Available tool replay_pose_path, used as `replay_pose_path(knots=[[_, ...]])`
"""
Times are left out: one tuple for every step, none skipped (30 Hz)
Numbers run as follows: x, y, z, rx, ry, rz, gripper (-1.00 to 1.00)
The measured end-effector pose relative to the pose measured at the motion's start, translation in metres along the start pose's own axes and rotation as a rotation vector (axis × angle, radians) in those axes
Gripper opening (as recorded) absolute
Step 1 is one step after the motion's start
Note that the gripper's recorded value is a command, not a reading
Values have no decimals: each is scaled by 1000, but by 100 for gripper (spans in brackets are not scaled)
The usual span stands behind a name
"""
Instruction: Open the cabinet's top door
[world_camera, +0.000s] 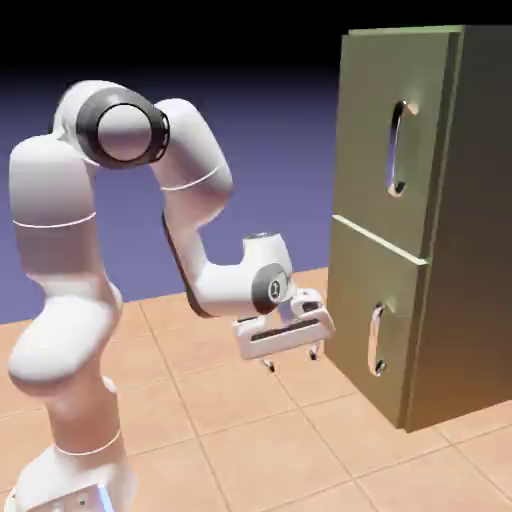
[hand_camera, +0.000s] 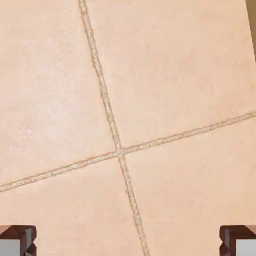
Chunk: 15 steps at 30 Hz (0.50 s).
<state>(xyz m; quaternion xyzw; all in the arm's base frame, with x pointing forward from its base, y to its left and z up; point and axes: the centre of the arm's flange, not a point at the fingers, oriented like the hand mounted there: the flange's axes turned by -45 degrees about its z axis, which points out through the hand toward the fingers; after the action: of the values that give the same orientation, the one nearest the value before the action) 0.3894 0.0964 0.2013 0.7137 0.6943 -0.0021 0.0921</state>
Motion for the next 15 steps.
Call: replay_pose_path(knots=[[7,-5,7,18,8,-77,0],[14,-10,12,34,19,-153,0],[20,-14,17,45,32,-228,0],[27,-19,20,54,47,-302,0],[34,-22,23,58,65,-376,0],[41,-26,24,58,83,-448,0],[48,-29,24,54,103,-519,0],[54,-31,24,46,124,-589,0],[60,-33,22,33,144,-657,0],[67,-34,19,16,165,-723,0],[72,-34,16,-6,184,-788,0],[77,-34,11,-33,203,-850,0],[82,-33,6,-64,220,-910,0],[87,-31,-1,-99,235,-968,0],[90,-29,-8,-139,247,-1024,0]])
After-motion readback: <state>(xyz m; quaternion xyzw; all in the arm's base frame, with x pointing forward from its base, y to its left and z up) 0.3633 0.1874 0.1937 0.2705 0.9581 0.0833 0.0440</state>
